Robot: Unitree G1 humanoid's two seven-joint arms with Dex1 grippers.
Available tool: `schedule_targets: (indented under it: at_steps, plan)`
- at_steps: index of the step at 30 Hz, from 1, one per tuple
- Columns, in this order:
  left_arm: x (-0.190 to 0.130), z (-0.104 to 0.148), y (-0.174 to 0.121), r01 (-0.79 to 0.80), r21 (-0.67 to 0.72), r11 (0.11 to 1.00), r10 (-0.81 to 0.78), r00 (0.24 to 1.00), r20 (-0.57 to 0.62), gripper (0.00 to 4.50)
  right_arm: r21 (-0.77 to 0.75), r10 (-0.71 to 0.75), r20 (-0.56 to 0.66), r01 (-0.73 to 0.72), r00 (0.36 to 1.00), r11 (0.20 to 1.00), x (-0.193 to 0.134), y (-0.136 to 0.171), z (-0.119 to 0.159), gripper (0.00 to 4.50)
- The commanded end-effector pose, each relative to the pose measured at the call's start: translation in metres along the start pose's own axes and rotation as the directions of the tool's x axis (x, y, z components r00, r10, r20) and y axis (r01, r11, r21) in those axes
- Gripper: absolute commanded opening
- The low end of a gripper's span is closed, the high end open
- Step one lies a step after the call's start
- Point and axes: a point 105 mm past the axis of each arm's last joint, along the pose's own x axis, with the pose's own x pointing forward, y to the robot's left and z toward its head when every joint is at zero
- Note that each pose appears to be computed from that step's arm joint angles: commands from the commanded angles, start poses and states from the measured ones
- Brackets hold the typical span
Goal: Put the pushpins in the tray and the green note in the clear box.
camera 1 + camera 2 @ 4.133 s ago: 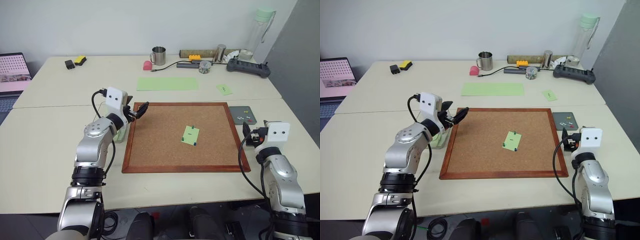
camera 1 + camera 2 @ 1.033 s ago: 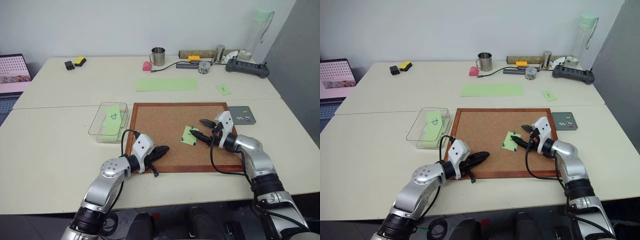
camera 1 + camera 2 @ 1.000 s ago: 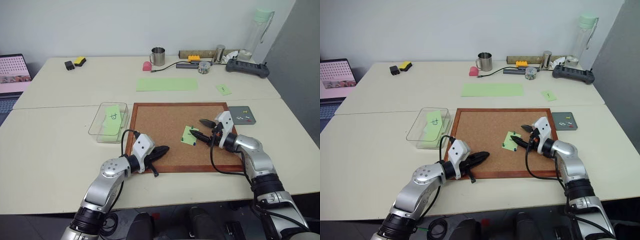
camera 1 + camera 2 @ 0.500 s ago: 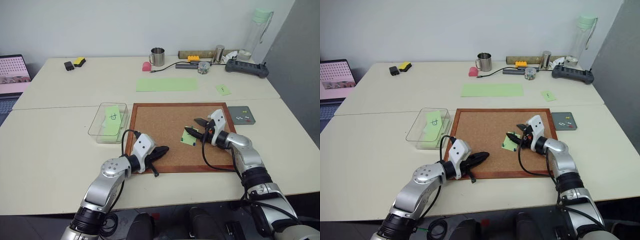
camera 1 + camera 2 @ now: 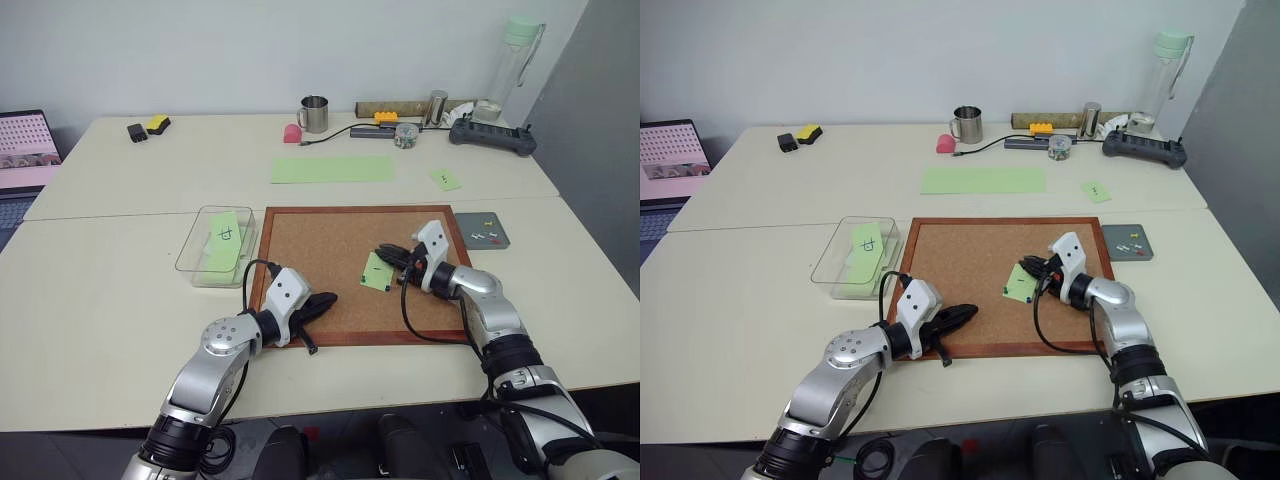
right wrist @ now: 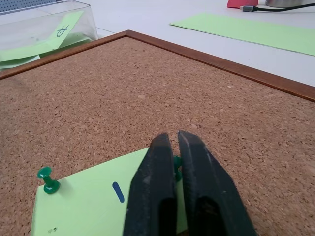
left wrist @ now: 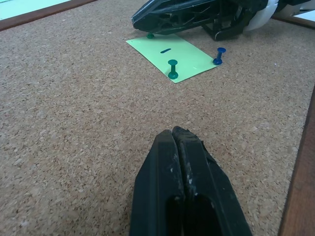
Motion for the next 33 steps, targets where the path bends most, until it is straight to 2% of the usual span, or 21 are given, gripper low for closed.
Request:
schedule_targets:
  at_steps: [1,6,15,25,31,33]
  plan:
    - [0.0,-0.016,-0.007,0.018,-0.025,1.0,-0.02,0.998,-0.058,0.0,-0.029,0.041,-0.009,-0.041,0.999,0.999,0.001,0.007,-0.001,0.03]
    - [-0.001,-0.019,-0.003,0.006,-0.017,1.0,-0.007,0.998,-0.067,0.0,-0.037,0.045,0.001,-0.045,0.999,0.998,-0.001,0.006,0.003,0.03]
    - [-0.001,-0.022,-0.001,0.002,-0.016,1.0,-0.003,0.997,-0.076,0.0,-0.087,0.066,0.133,-0.055,0.989,0.995,-0.013,0.009,0.054,0.03]
    - [0.006,-0.022,-0.003,0.007,-0.01,1.0,-0.008,0.997,-0.074,0.0,-0.088,0.027,0.145,-0.014,0.989,0.996,-0.022,0.005,0.062,0.03]
    - [0.006,-0.024,0.0,-0.005,-0.002,1.0,0.004,0.996,-0.084,0.0,-0.058,-0.102,0.199,0.115,0.975,0.992,-0.036,-0.015,0.078,0.03]
    - [0.005,-0.025,0.003,-0.017,-0.002,1.0,0.017,0.996,-0.089,0.0,-0.043,-0.27,0.19,0.283,0.944,0.958,-0.056,-0.046,0.078,0.03]
